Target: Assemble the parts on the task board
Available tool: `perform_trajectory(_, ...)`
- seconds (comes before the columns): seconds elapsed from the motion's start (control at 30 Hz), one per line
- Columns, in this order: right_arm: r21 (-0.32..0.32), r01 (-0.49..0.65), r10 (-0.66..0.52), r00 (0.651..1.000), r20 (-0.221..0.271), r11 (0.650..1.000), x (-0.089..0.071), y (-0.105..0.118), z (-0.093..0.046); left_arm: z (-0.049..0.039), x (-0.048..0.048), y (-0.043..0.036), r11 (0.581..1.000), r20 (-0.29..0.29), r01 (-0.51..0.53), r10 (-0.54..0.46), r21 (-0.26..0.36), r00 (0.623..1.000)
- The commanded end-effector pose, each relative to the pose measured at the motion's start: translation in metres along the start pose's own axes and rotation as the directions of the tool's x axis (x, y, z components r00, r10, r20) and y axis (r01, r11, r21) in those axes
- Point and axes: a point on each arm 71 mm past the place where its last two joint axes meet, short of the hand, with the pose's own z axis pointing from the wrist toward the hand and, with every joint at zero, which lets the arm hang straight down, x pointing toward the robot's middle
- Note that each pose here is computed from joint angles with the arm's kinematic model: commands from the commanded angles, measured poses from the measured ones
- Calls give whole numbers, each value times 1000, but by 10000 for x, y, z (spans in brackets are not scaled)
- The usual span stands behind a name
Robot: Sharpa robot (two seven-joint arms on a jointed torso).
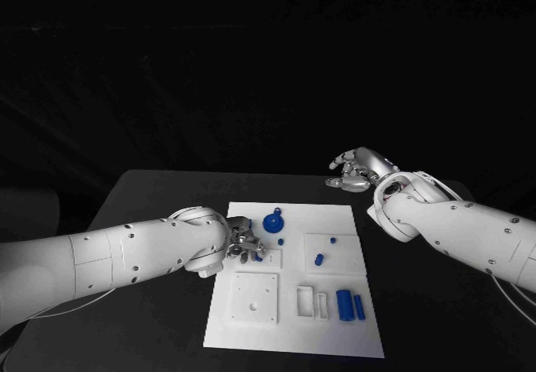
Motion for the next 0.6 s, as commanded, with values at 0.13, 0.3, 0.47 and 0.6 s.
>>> perform_trajectory(0.13, -7, 4, -4, 1000, -13, 1000, 9, 10, -1, 14, 57, -46, 1000, -28, -19, 20, 13, 999)
perform_trajectory(0.3, -7, 4, -4, 1000, -14, 1000, 8, 7, -3, 30, 73, -42, 999, -32, -37, 37, 8, 999)
perform_trajectory(0.47, -7, 4, -4, 1000, -14, 1000, 6, 4, -4, 42, 99, -36, 999, -41, -41, 42, 5, 998)
perform_trajectory(0.6, -6, 5, -5, 1000, -14, 1000, 5, 2, -4, 44, 99, -35, 999, -36, -38, 38, 6, 999)
